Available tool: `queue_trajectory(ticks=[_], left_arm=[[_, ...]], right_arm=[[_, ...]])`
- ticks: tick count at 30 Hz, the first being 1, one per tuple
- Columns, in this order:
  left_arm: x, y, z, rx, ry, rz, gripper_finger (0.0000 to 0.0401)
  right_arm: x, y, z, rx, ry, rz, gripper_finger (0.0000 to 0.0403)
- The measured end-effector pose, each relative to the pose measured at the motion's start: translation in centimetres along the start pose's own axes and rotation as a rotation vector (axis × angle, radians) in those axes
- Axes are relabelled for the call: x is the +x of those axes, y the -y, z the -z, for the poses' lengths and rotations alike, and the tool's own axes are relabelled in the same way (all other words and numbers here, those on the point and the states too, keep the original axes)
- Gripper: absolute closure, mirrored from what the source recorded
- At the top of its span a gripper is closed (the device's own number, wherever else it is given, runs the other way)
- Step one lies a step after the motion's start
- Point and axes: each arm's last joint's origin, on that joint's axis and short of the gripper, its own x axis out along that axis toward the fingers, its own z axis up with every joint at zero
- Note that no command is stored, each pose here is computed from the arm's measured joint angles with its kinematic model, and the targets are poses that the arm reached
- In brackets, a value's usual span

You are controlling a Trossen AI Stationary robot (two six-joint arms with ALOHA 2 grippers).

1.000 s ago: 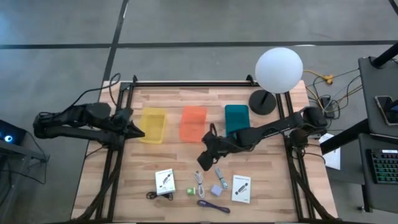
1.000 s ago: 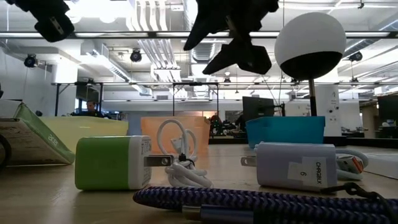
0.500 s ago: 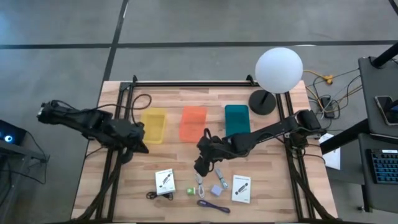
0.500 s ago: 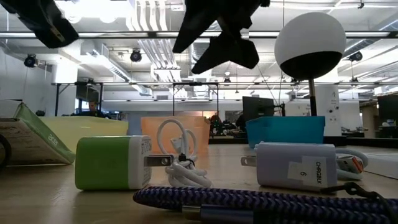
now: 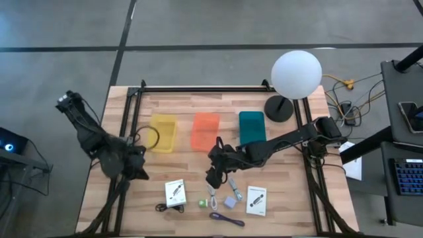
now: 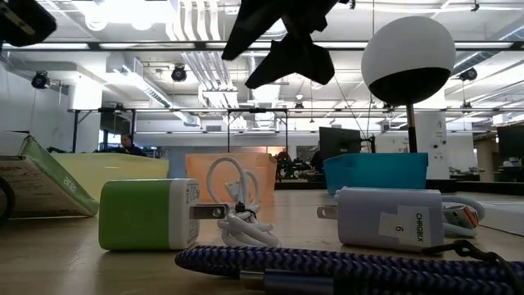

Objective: Pick and place items into bin
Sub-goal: Put the left white card reader box into the blue bin

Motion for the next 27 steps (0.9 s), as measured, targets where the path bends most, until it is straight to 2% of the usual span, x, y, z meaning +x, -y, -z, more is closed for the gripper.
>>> queue_trajectory(ticks=[5, 9, 13, 19, 25, 27], left_arm=[[2.8, 1.6, 1.0, 0.056, -0.056, -0.128, 0.0400], [5.4, 2.7, 1.4, 0.028, -0.116, -0.189, 0.0400], [7.7, 4.0, 1.1, -0.016, -0.082, -0.173, 0.0400], [9.5, 4.8, 1.2, -0.177, -0.055, -0.177, 0.0400], [11.5, 5.3, 1.6, -0.240, -0.062, -0.190, 0.0400], [12.1, 5.6, 1.6, -0.246, -0.055, -0.181, 0.0400]], right_arm=[[0.9, 0.4, 0.1, 0.393, -0.162, -0.083, 0.0204], [2.8, 0.4, -0.2, 0.599, -0.215, -0.152, 0.0205], [5.3, 0.4, 0.2, 0.663, -0.234, -0.199, 0.0205], [8.4, 1.3, 1.5, 0.694, -0.277, -0.162, 0.0211], [10.8, 0.6, 1.7, 0.728, -0.241, -0.310, 0.0211], [11.2, 0.6, 1.8, 0.742, -0.232, -0.326, 0.0211]])
